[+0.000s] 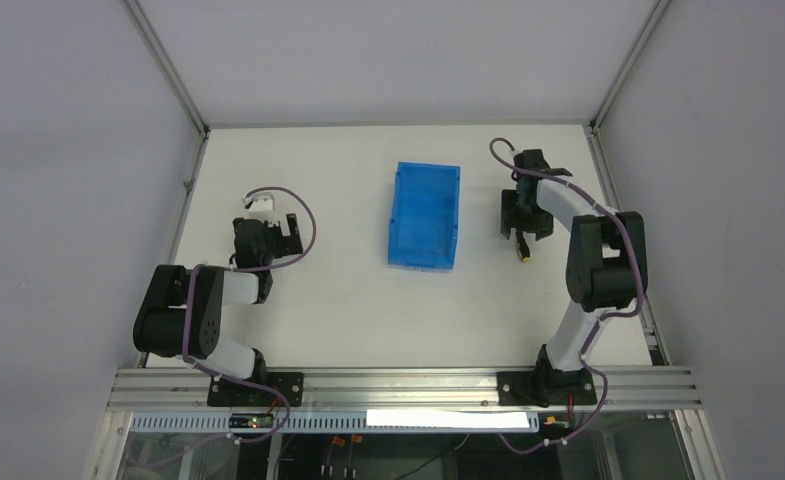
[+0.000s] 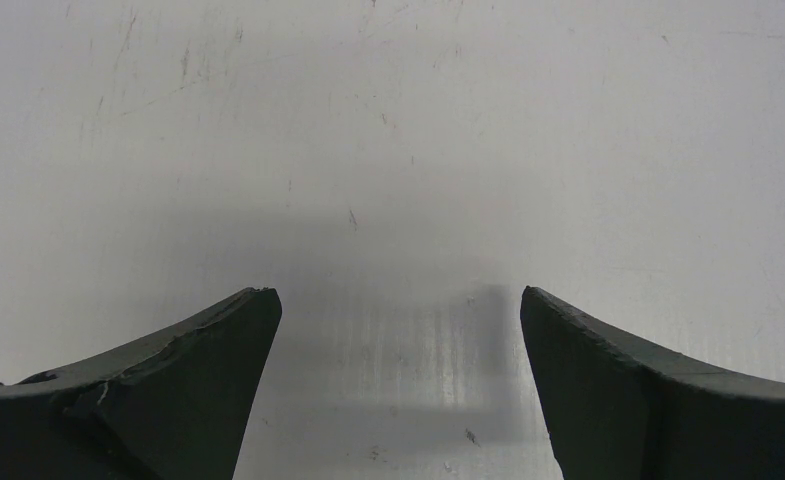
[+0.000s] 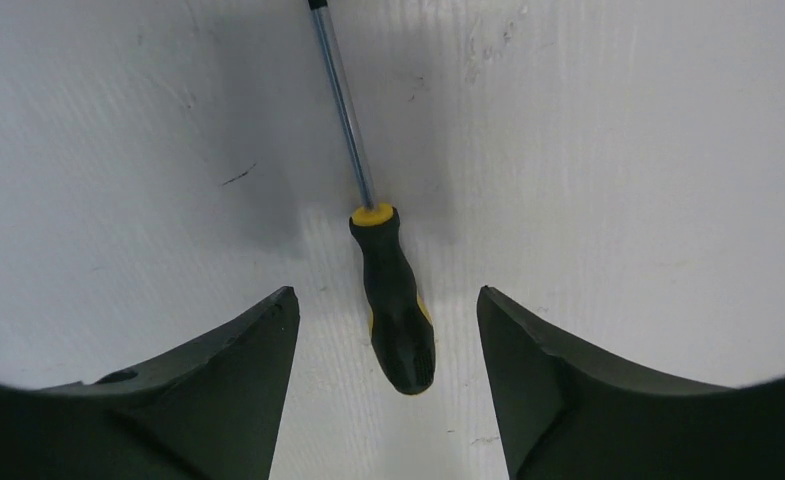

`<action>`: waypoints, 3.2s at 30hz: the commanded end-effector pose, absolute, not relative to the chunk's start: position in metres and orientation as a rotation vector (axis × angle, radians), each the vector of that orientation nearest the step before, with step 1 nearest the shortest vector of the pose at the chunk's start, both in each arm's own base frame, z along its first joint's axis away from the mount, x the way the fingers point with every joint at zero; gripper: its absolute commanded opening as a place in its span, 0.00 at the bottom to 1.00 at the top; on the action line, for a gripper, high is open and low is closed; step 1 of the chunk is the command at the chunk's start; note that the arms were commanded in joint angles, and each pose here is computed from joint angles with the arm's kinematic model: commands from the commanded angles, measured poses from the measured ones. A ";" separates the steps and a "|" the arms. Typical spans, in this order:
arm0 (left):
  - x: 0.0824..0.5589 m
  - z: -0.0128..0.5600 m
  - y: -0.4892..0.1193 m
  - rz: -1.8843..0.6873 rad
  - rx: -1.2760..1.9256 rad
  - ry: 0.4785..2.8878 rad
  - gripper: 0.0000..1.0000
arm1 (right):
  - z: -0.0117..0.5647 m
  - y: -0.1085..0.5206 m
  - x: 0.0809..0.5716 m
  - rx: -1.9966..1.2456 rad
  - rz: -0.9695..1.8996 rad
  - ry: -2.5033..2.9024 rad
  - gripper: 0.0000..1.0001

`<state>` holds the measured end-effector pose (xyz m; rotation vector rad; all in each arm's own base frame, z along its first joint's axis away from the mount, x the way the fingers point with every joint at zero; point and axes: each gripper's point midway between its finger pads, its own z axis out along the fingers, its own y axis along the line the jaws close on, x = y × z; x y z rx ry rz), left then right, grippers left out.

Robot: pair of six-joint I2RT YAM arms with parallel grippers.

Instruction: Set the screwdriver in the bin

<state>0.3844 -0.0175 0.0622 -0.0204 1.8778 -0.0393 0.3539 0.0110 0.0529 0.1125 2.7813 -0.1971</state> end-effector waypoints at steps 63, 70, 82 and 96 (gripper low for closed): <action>0.394 0.079 -0.017 -0.047 -0.019 1.823 1.00 | 0.129 0.258 0.404 -0.147 0.084 2.671 0.00; 0.394 0.079 -0.017 -0.047 -0.019 1.823 1.00 | 0.073 0.262 0.391 -0.162 0.043 2.749 0.00; 0.394 0.079 -0.017 -0.047 -0.020 1.823 1.00 | 0.045 0.261 0.388 -0.165 -0.026 2.774 0.17; 0.394 0.079 -0.017 -0.047 -0.020 1.823 1.00 | 0.164 0.254 0.393 -0.218 0.021 2.572 0.61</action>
